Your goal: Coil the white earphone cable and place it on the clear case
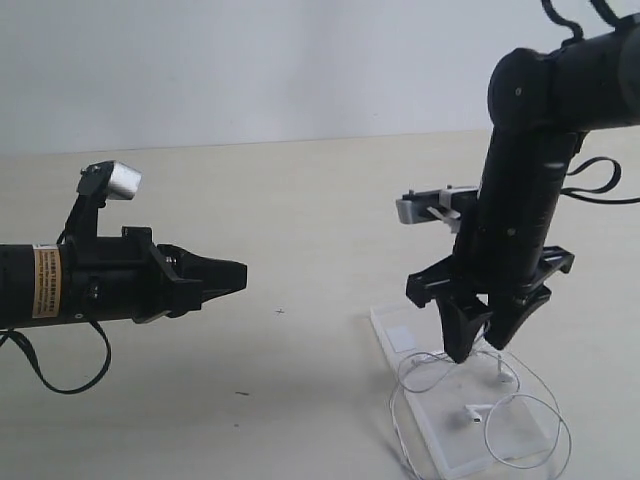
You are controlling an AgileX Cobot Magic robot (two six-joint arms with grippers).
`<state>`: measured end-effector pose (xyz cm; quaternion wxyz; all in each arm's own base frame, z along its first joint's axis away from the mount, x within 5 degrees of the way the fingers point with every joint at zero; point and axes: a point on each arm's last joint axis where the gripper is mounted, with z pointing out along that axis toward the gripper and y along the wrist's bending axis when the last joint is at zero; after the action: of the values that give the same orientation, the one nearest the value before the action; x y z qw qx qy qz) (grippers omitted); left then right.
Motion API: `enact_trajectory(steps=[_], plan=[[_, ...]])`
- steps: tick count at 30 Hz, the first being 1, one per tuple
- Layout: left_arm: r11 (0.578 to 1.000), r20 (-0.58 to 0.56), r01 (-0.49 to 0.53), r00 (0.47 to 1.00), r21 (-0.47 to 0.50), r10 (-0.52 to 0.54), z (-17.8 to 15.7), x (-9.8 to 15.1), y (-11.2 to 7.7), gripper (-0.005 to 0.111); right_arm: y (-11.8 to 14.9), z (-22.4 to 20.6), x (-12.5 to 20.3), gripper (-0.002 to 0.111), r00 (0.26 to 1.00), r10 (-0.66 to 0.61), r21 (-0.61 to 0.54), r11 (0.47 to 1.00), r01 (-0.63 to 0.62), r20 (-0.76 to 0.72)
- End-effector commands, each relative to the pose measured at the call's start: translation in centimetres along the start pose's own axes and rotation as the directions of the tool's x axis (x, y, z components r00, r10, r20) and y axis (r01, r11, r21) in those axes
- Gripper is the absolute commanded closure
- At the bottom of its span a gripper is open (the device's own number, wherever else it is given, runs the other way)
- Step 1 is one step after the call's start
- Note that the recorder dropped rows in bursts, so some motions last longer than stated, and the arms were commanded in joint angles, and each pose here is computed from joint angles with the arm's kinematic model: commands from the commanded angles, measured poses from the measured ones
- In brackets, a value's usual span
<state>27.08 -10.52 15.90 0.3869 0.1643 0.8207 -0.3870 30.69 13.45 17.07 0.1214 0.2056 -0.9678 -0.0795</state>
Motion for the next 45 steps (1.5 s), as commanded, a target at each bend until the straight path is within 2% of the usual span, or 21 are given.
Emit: enact_trajectory(steps=[1, 14, 16, 19, 21, 24, 25, 27, 30, 36, 39, 43, 45], plan=[[1.000, 0.019, 0.005, 1.000, 0.005, -0.005, -0.2, -0.2, -0.2, 0.107, 0.4, -2.6, 0.6, 0.059, 0.996, -0.008, 0.005, 1.000, 0.008, 0.088], [1.000, 0.035, 0.000, 0.999, -0.018, 0.001, -0.2, -0.3, 0.0, 0.107, 1.4, -6.9, 3.0, 0.061, 0.973, -0.025, 0.025, 1.000, 0.019, 0.230], [0.999, 0.023, 0.003, 1.000, -0.048, -0.002, -0.2, -0.2, 0.3, 0.107, 1.7, -8.4, 4.1, 0.071, 0.960, -0.038, 0.038, 0.999, 0.028, 0.278], [0.990, -0.010, 0.018, 1.000, -0.143, -0.020, -0.3, 0.1, 1.2, 0.107, 2.3, -10.3, 7.7, 0.108, 0.932, -0.073, 0.062, 0.997, 0.054, 0.354], [0.981, -0.010, 0.041, 0.999, -0.189, -0.044, -0.4, 0.2, 1.6, 0.107, 2.6, -10.9, 10.9, 0.108, 0.914, -0.094, 0.073, 0.995, 0.071, 0.396], [0.976, 0.014, 0.072, 0.997, -0.207, -0.071, -0.4, 0.0, 1.8, 0.107, 3.2, -11.7, 15.8, 0.108, 0.866, -0.130, 0.096, 0.991, 0.095, 0.482], [0.974, 0.027, 0.087, 0.996, -0.211, -0.083, -0.4, -0.1, 1.8, 0.107, 3.4, -12.0, 17.4, 0.108, 0.835, -0.143, 0.109, 0.989, 0.101, 0.531], [0.973, 0.031, 0.091, 0.996, -0.213, -0.086, -0.4, -0.1, 1.8, 0.107, 3.7, -13.0, 19.6, 0.108, 0.705, -0.163, 0.138, 0.986, 0.093, 0.691], [0.973, 0.031, 0.088, 0.996, -0.213, -0.084, -0.4, -0.1, 1.8, 0.107, 4.3, -14.4, 22.6, 0.108, 0.506, -0.169, 0.144, 0.986, 0.088, 0.846], [0.973, 0.030, 0.087, 0.996, -0.213, -0.083, -0.4, -0.1, 1.8, 0.107, 5.2, -15.8, 28.6, 0.108, 0.285, -0.179, 0.156, 0.983, 0.102, 0.942], [0.973, 0.030, 0.087, 0.996, -0.213, -0.083, -0.4, -0.1, 1.8, 0.107, 5.6, -15.8, 32.7, 0.108, 0.142, -0.196, 0.182, 0.978, 0.105, 0.970], [0.973, 0.030, 0.087, 0.996, -0.213, -0.083, -0.4, -0.1, 1.8, 0.107, 5.8, -15.4, 36.2, 0.108, 0.021, -0.200, 0.197, 0.975, 0.106, 0.980], [0.973, 0.030, 0.087, 0.996, -0.213, -0.083, -0.4, -0.1, 1.8, 0.107, 6.0, -15.2, 37.4, 0.108, -0.027, -0.166, 0.168, 0.979, 0.120, 0.986]])
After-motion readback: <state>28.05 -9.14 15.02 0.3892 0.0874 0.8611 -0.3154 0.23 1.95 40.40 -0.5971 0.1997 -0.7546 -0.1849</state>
